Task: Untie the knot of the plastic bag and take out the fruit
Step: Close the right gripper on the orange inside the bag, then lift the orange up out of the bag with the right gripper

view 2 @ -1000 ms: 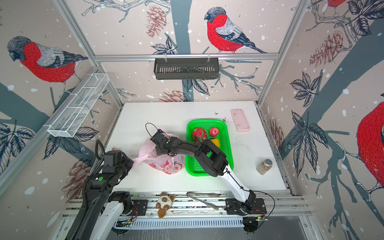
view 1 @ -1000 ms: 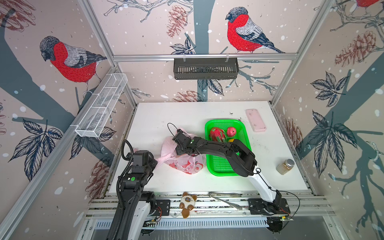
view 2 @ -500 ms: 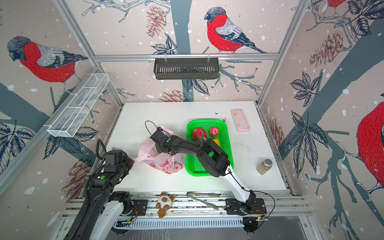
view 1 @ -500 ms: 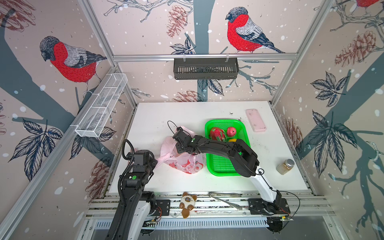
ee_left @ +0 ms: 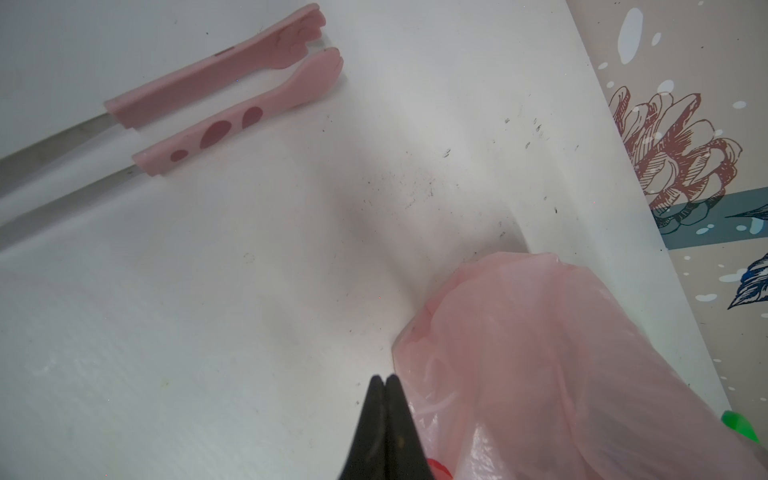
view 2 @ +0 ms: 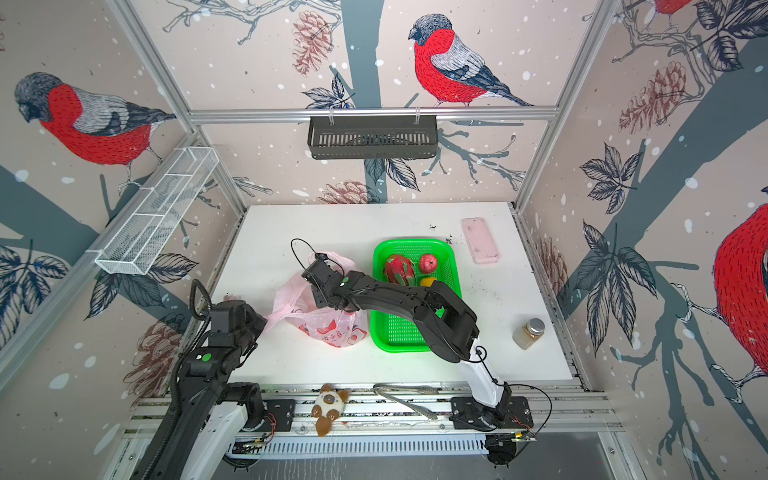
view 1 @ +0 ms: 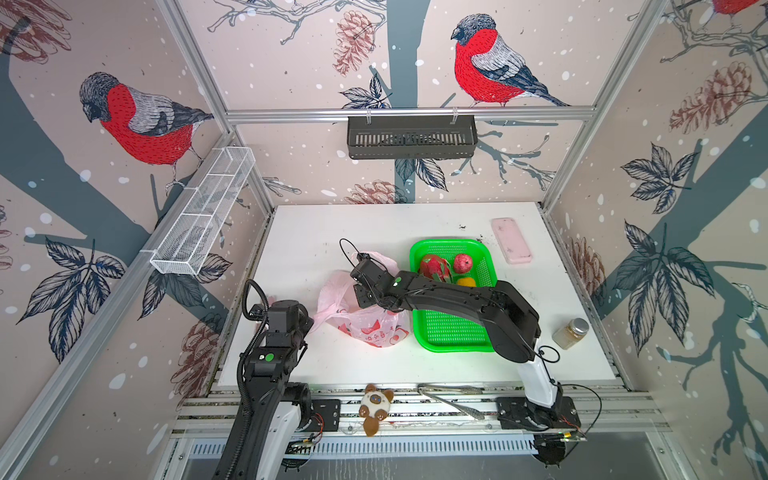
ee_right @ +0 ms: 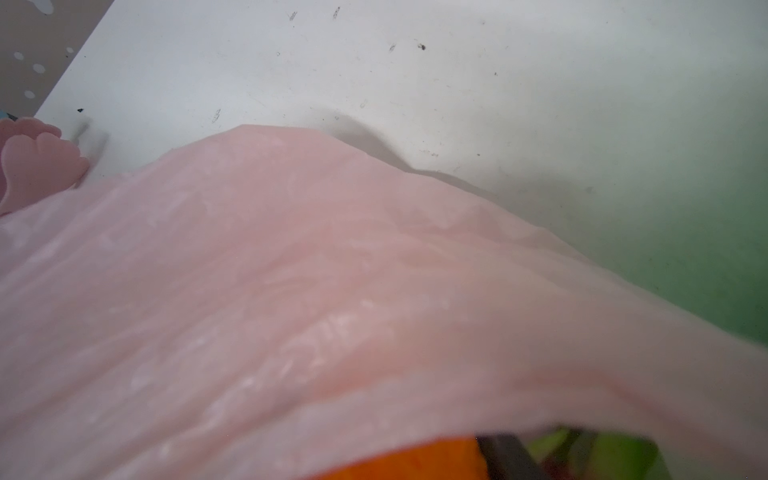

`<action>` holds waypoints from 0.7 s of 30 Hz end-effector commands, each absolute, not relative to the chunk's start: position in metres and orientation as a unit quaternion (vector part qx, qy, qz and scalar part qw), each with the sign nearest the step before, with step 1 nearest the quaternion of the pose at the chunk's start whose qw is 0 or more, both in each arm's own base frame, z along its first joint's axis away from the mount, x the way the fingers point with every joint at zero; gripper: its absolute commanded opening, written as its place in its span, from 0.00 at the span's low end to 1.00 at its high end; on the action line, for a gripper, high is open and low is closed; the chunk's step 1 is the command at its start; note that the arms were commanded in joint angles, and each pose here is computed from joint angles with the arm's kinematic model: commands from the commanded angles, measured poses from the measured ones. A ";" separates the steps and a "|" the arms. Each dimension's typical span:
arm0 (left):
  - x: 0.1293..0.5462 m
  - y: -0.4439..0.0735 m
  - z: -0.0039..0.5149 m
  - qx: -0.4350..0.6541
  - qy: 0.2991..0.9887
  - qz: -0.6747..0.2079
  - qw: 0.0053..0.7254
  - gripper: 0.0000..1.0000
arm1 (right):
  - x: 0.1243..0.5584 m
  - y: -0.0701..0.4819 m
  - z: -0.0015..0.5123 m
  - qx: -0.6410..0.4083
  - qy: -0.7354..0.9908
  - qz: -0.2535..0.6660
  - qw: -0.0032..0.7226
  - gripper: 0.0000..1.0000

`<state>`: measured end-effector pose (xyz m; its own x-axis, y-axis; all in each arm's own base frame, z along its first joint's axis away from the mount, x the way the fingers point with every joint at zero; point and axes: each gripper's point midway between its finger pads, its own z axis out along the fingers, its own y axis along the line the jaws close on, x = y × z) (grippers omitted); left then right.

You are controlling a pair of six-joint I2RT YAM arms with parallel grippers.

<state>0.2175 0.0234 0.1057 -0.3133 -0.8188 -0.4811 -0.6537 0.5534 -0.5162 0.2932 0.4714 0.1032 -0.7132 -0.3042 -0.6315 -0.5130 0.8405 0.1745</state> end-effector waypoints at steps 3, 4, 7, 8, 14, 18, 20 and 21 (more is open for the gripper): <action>0.223 0.029 0.113 -0.470 0.784 -0.114 0.390 0.00 | 0.286 0.472 0.126 -0.231 0.898 0.186 0.325 0.27; 0.224 0.029 0.113 -0.471 0.782 -0.115 0.391 0.00 | 0.285 0.471 0.130 -0.231 0.897 0.190 0.326 0.27; 0.224 0.031 0.115 -0.473 0.779 -0.115 0.396 0.00 | 0.281 0.468 0.140 -0.232 0.893 0.197 0.330 0.27; 0.224 0.031 0.117 -0.473 0.778 -0.116 0.398 0.00 | 0.279 0.467 0.144 -0.232 0.892 0.199 0.333 0.27; 0.226 0.032 0.121 -0.474 0.773 -0.117 0.406 0.00 | 0.273 0.465 0.164 -0.234 0.884 0.216 0.341 0.27; 0.229 0.032 0.125 -0.472 0.771 -0.119 0.411 0.00 | 0.269 0.466 0.176 -0.236 0.879 0.229 0.345 0.26; 0.231 0.032 0.126 -0.470 0.771 -0.120 0.413 0.00 | 0.267 0.467 0.181 -0.237 0.876 0.234 0.348 0.26; 0.232 0.032 0.127 -0.470 0.770 -0.120 0.414 0.00 | 0.266 0.467 0.182 -0.237 0.875 0.235 0.349 0.26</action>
